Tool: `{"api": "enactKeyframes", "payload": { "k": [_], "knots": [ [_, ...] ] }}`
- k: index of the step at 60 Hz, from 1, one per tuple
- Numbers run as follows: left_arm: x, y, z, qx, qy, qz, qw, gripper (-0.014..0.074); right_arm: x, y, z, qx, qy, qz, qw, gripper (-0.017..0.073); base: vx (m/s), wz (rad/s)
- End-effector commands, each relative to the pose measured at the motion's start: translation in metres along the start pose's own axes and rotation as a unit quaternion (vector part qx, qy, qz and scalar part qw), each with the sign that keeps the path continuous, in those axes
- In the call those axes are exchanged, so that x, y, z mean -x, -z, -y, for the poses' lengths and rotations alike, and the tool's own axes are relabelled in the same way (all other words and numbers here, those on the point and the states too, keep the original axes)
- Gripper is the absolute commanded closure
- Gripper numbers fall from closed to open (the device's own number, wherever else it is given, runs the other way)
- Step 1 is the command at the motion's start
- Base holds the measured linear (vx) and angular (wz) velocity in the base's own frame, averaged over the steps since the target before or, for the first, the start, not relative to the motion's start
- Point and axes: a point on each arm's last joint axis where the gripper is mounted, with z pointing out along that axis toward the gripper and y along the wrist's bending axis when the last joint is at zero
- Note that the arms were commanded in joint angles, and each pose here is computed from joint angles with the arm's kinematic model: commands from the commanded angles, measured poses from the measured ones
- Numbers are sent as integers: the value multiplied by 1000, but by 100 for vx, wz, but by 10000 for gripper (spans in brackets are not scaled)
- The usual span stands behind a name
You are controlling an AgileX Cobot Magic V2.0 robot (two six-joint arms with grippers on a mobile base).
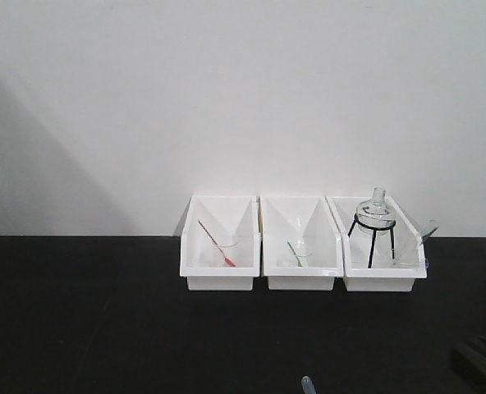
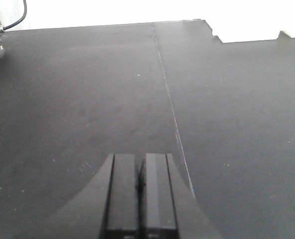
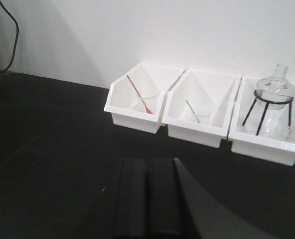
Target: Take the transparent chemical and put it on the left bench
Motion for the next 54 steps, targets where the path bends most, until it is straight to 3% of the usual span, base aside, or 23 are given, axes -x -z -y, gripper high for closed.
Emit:
{"api": "enactKeyframes", "payload": {
  "k": [1, 9, 33, 41, 45, 50, 54],
  "knots": [
    [3, 1, 0, 1, 4, 41, 999, 597, 16, 21, 1, -8, 44, 52, 998, 566, 0, 0],
    [3, 1, 0, 1, 4, 41, 999, 597, 19, 44, 4, -24, 75, 80, 994, 566, 0, 0],
    [3, 1, 0, 1, 4, 41, 999, 597, 23, 67, 5, -30, 74, 125, 989, 566, 0, 0],
    [3, 1, 0, 1, 4, 41, 999, 597, 13, 62, 5, -32, 63, 110, 991, 566, 0, 0],
    [3, 1, 0, 1, 4, 41, 999, 597, 4, 59, 8, -49, 44, 96, 993, 566, 0, 0],
    [3, 1, 0, 1, 4, 41, 999, 597, -12, 56, 17, -103, -1, 82, 991, 566, 0, 0],
    [3, 1, 0, 1, 4, 41, 999, 597, -31, 54, 23, -142, -15, 72, 987, 566, 0, 0]
  ]
}}
